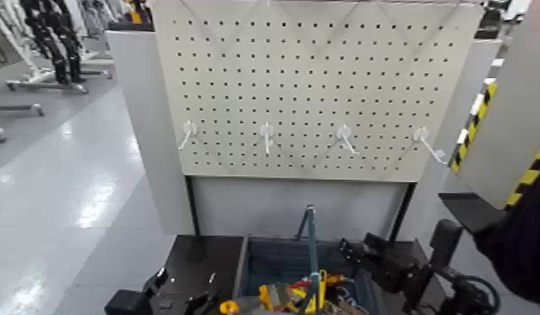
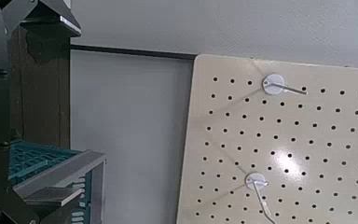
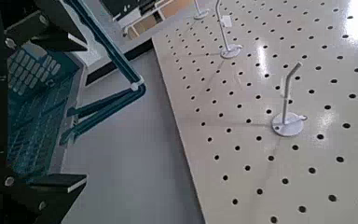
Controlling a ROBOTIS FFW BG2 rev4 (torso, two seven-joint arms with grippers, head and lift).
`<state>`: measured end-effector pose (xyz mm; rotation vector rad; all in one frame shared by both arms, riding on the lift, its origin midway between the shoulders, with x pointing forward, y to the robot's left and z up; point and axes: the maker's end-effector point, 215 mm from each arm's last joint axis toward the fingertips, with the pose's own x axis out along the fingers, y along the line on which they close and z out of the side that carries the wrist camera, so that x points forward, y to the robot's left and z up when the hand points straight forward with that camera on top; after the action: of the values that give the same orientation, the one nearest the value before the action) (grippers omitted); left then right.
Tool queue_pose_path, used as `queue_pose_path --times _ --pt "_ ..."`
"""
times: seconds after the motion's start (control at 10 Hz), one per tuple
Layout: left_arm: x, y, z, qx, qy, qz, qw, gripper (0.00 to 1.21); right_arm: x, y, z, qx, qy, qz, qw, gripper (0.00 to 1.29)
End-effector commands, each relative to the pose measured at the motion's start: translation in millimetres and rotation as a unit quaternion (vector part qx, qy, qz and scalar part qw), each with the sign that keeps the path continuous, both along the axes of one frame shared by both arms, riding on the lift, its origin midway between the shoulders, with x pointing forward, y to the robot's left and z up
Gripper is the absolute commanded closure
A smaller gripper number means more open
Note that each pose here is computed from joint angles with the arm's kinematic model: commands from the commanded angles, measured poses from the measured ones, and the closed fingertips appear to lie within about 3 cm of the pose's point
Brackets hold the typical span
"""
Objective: Put the yellow roller into the crate.
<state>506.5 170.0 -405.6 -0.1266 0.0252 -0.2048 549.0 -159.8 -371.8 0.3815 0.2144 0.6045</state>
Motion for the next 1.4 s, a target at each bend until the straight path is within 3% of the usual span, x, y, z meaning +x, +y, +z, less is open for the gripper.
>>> queue_pose_path --times 0.1,0.3,0.4,0.6,1.0,1.4 --pt "0 1 0 0.0 0.0 0.001 1.0 0.11 0.7 -16.7 14 -0.043 -0.037 -0.046 0.9974 0.14" --pt "-1 1 0 -0.001 0.0 0.001 1.0 0.11 -3.0 -35.7 22 -0.071 -0.063 -0.101 0.9903 0.14" --pt "-1 1 0 -0.001 0.0 0.001 1.0 0.11 -7.3 -47.5 24 -0.084 -0.077 -0.143 0.9831 0.14" --pt "-1 2 0 0.0 0.0 0.001 1.0 0.11 -22.4 -64.1 26 -0.082 -0.094 -0.223 0.9669 0.14" --pt "-2 4 0 0.0 0.0 0.003 1.0 0.11 -51.4 -66.1 14 -0.082 -0.096 -0.285 0.9503 0.14" --pt "-2 6 0 -0.001 -0.002 0.005 1.0 0.11 -75.3 -68.3 5 -0.111 -0.104 -0.308 0.9391 0.14"
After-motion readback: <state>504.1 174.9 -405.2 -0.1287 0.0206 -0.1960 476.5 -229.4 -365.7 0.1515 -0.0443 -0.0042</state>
